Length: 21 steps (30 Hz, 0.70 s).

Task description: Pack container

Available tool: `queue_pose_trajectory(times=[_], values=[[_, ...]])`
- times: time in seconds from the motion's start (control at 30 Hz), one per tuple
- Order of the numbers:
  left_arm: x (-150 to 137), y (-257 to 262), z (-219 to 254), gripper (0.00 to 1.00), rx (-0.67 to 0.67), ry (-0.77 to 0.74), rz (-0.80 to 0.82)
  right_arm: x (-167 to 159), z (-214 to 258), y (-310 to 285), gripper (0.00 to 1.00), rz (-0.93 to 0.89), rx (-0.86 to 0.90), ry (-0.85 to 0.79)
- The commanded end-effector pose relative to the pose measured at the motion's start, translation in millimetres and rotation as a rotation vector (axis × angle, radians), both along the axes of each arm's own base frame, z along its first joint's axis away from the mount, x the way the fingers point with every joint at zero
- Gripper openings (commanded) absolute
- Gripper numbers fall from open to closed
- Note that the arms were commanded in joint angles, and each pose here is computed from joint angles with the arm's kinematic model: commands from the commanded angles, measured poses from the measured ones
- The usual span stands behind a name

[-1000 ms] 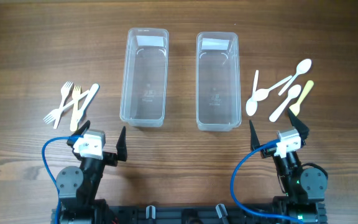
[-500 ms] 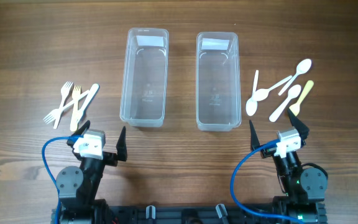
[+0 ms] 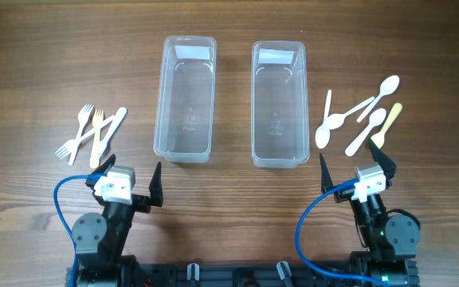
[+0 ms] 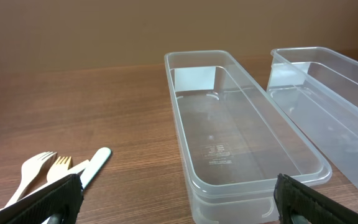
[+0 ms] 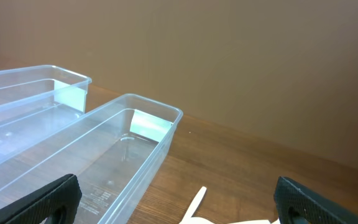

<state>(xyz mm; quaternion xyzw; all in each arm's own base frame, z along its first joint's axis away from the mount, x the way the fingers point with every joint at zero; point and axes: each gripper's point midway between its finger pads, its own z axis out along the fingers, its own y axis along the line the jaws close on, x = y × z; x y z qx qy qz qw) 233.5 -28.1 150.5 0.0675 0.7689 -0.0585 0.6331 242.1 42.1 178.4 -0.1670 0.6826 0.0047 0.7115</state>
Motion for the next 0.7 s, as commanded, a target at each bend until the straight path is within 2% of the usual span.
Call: queue_pose_trajectory(times=[0.0,0.07,0.27,0.4,0.47,0.53,0.67], values=[[0,-2,-3,1.00,0.018,-0.005,-0.016,-1,2,0,1.00,0.006,-0.009,-0.014],[0,-2,-3,1.00,0.018,-0.005,-0.016,-1,12,1,1.00,0.005,-0.039,-0.063],[0,-2,-3,1.00,0.018,-0.005,-0.015,0,6,0,1.00,0.001,-0.052,-0.037],[0,-2,-3,1.00,0.018,-0.005,-0.016,-2,19,0,1.00,0.007,0.077,-0.045],[0,-2,-3,1.00,0.018,-0.005,-0.016,-4,43,-11,1.00,-0.056,0.138,-0.083],[0,-2,-3,1.00,0.018,-0.005,-0.016,-12,84,-40,1.00,-0.216,0.196,-0.136],[0,-2,-3,1.00,0.018,-0.005,-0.016,-19,135,-70,1.00,-0.393,0.257,-0.074]])
